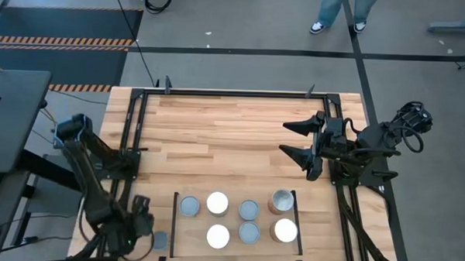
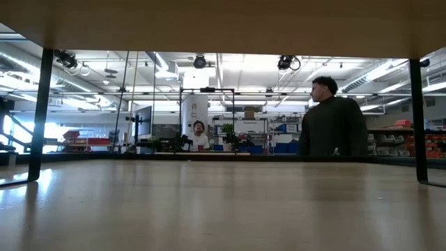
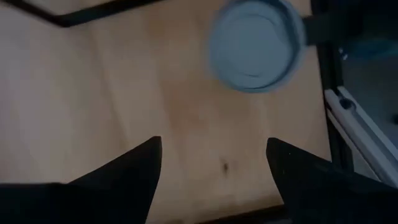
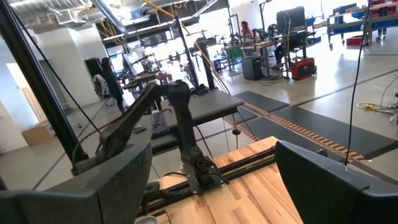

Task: Pick and place cans onto a shelf
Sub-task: Put the small canned carrots on the shelf

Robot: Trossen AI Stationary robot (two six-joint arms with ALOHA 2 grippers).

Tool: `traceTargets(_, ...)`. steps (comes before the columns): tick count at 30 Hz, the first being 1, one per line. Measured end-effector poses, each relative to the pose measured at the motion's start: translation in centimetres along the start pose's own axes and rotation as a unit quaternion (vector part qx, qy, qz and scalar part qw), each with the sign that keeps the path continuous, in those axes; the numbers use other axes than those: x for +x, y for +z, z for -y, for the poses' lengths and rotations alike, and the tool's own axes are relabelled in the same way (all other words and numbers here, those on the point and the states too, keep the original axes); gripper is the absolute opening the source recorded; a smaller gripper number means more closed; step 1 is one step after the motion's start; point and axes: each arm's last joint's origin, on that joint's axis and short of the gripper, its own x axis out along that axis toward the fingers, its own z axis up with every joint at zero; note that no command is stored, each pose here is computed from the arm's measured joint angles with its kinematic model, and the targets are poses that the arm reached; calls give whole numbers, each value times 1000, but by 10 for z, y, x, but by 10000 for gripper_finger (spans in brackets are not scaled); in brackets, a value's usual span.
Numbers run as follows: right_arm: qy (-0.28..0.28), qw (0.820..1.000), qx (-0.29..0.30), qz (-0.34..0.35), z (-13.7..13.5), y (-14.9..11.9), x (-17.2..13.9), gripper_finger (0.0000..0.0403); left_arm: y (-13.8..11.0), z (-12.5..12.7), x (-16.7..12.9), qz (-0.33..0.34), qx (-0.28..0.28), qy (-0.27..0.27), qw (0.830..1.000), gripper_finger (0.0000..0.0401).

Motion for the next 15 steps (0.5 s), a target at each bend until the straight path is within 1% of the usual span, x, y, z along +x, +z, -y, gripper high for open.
traceTargets(2, 0, 1000, 0, 0, 0, 0, 0, 348, -2, 9, 9, -2, 12, 0, 1000, 293)
traceTargets(4, 0, 1000, 0, 0, 0, 0, 0, 348, -6, 16, 16, 0, 22, 12, 1000, 293)
traceTargets(6, 0, 1000, 0, 0, 0, 0, 0, 348, -7, 24, 23, 12, 21, 11, 1000, 293)
traceTargets(10, 0, 1000, 0, 0, 0, 0, 0, 348, 1, 38, 36, 43, 5, -29, 999, 304)
traceTargets(12, 0, 1000, 0, 0, 0, 0, 0, 348, 5, 40, 42, 48, -3, -35, 998, 314)
traceTargets(15, 0, 1000, 0, 0, 0, 0, 0, 348, 9, 38, 50, 36, -36, -30, 998, 317)
